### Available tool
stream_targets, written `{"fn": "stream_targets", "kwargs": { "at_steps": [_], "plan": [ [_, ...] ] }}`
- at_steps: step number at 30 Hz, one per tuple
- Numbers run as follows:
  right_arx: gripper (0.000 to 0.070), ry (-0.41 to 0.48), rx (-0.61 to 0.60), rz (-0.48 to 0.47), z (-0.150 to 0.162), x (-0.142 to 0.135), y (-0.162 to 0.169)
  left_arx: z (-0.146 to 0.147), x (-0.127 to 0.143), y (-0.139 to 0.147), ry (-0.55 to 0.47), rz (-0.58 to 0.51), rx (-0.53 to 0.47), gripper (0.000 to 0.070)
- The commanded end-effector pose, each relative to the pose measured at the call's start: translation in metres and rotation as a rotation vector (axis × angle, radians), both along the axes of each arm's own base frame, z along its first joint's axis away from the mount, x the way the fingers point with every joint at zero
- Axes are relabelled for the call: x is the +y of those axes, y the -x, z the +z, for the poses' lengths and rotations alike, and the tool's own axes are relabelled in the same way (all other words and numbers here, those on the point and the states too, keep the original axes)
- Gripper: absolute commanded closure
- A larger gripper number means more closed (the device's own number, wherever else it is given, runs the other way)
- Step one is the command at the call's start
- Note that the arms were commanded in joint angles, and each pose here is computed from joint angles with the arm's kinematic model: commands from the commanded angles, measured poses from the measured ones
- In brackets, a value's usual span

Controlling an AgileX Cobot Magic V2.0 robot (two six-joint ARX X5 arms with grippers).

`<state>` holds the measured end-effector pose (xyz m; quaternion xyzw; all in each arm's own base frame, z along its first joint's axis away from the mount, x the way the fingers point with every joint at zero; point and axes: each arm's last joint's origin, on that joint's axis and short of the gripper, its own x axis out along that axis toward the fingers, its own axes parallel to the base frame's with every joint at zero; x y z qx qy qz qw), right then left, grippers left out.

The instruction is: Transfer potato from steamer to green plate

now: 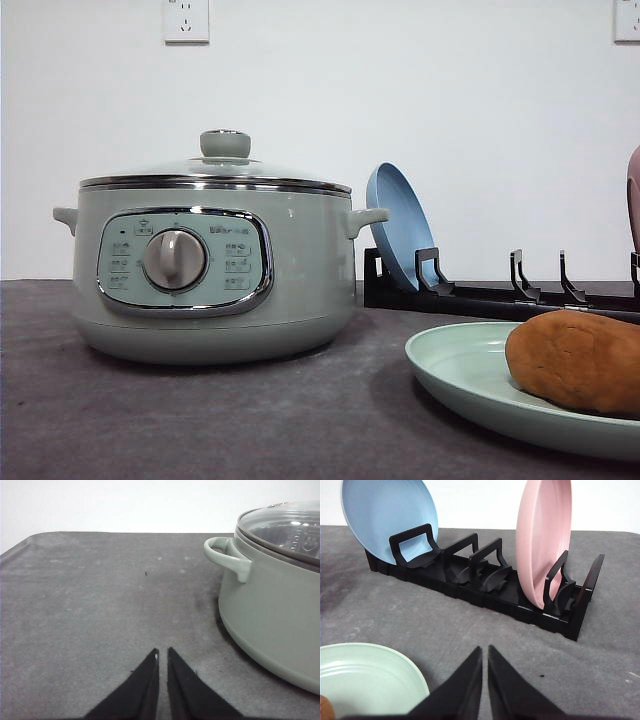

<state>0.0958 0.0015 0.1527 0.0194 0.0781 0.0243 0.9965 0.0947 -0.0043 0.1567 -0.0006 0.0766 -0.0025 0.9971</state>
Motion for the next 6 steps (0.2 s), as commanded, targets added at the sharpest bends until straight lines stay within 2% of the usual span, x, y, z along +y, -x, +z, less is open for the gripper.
{"fn": "stream_targets", "kwargs": {
  "at_steps": [1, 6],
  "plan": [
    [0.0691, -0.012, -0.007, -0.003, -0.0006, -0.0001, -0.0003, -0.0074, 0.0001, -0.0008, -0.001, 0.006, 0.025, 0.0674],
    [0.0691, -0.012, -0.007, -0.003, -0.0006, -0.0001, -0.0003, -0.0074, 0.0001, -0.0008, -0.001, 0.006, 0.025, 0.0674]
  ]
}}
